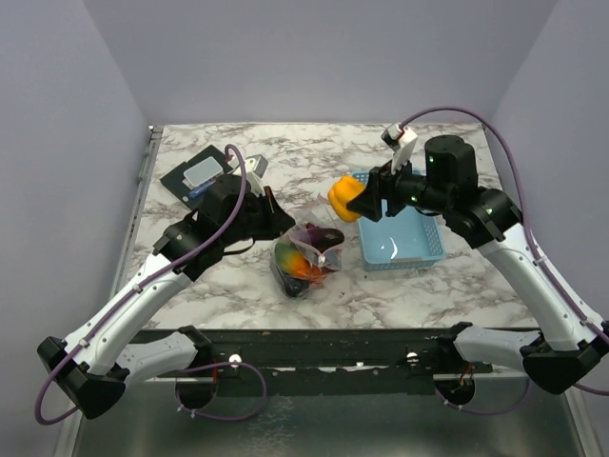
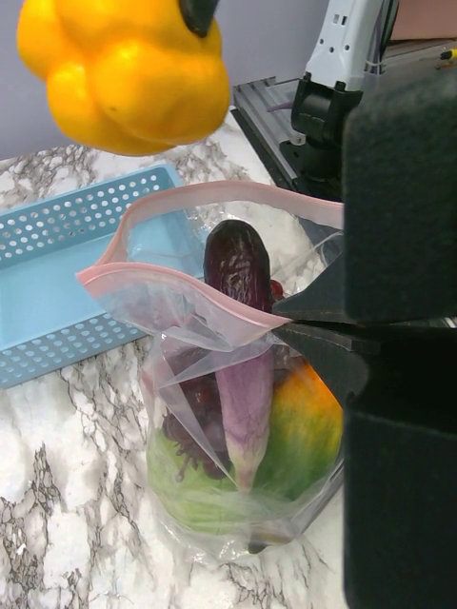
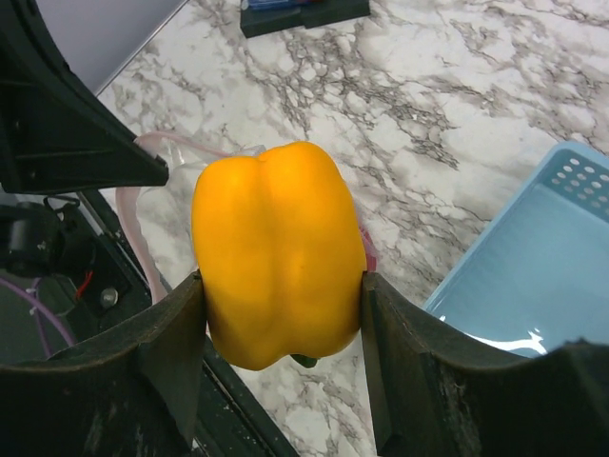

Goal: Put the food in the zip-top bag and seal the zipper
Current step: Place the fake vegetable in the zipper food storage bag.

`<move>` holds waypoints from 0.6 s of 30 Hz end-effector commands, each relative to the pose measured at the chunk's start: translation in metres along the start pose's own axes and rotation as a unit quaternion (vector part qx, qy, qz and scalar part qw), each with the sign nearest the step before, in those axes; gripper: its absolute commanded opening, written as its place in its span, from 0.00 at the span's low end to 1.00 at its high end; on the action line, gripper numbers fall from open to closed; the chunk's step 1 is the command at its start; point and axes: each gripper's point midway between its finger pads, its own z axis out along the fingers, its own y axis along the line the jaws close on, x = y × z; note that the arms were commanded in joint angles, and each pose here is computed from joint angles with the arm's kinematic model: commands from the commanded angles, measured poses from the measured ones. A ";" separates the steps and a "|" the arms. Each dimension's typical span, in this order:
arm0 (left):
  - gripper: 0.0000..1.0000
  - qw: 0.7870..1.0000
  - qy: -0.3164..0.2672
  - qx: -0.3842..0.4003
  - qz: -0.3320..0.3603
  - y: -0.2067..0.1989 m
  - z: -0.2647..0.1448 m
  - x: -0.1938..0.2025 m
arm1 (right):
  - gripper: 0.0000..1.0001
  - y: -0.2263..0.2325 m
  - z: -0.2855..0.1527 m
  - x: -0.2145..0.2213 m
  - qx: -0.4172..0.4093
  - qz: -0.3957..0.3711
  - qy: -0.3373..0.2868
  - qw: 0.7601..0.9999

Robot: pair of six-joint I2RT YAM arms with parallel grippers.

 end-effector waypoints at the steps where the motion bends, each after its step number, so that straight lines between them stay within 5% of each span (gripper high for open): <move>1: 0.00 1.000 -0.006 0.007 -0.004 -0.006 -0.004 -0.007 | 0.17 0.021 0.010 0.005 -0.038 -0.037 0.011 0.999; 18: 0.00 1.000 -0.004 0.016 0.003 -0.011 -0.008 -0.010 | 0.18 0.024 0.059 0.026 0.041 -0.116 0.062 0.990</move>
